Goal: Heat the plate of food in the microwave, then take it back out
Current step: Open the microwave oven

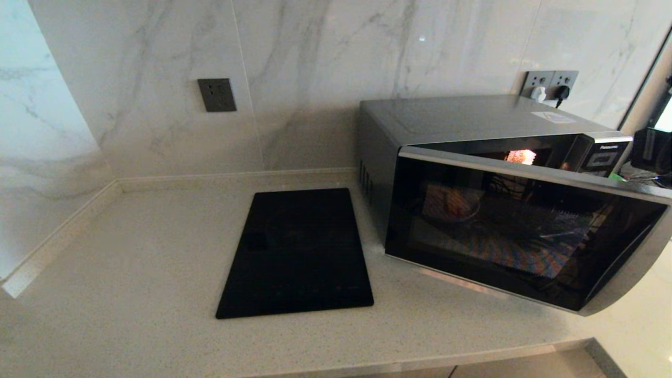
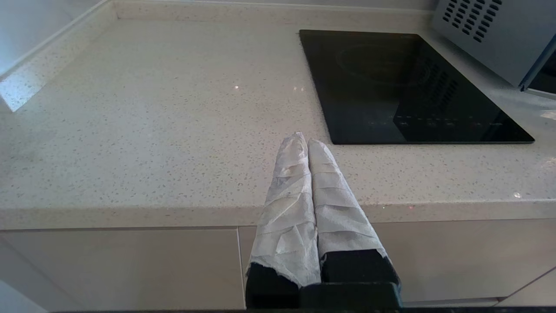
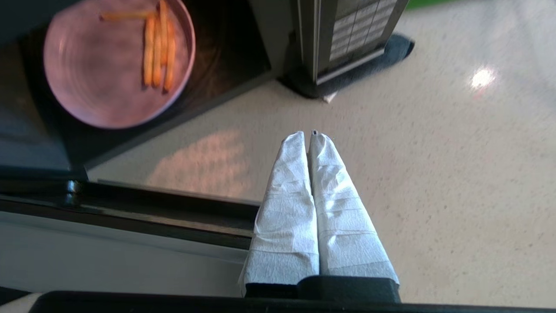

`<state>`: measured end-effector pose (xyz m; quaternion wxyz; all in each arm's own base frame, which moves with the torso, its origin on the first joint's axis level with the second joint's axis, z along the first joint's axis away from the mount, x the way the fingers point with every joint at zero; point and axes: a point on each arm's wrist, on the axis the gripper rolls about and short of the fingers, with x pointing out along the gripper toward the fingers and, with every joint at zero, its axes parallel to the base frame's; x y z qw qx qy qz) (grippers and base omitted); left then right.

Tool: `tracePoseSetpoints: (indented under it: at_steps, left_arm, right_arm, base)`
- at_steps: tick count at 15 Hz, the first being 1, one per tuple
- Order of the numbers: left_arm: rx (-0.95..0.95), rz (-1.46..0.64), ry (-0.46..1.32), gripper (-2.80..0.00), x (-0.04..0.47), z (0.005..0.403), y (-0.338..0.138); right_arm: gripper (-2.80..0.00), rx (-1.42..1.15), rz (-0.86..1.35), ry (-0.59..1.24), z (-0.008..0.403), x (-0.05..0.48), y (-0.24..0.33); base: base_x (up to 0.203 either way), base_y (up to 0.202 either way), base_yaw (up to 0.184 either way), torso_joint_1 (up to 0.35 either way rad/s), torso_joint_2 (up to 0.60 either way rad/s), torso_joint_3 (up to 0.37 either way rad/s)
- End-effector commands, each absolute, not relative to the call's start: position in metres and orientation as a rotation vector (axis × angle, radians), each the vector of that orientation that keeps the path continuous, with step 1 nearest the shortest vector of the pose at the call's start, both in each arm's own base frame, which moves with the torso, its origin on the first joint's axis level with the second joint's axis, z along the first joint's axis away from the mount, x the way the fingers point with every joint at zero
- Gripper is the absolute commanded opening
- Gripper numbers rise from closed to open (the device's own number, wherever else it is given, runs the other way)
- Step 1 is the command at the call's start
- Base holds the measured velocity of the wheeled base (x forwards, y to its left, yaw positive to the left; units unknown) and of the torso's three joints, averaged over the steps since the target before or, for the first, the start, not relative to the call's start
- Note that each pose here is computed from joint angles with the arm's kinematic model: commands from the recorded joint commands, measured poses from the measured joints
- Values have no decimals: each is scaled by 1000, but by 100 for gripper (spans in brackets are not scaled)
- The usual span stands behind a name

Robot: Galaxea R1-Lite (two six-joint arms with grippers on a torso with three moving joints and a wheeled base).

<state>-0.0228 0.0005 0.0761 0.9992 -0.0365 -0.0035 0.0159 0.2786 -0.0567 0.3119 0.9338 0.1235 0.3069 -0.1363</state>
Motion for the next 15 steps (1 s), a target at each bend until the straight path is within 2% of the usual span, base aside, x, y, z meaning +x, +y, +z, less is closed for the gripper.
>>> tracePoseSetpoints:
  at_steps: [1, 12, 15]
  left_arm:
    - [-74, 34, -6, -280, -23, 76, 1]
    - [-74, 34, -6, -280, -23, 76, 1]
    - [-74, 34, -7, -280, -23, 76, 1]
  right_arm:
    - [-280, 250, -275, 646, 309, 272, -54]
    - [-280, 115, 58, 623, 303, 133, 10]
    - [-280, 102, 67, 656, 300, 118, 11]
  base:
    - [0, 0, 0, 0, 0, 0]
    - [0, 0, 0, 0, 0, 0]
    - [0, 0, 0, 0, 0, 0]
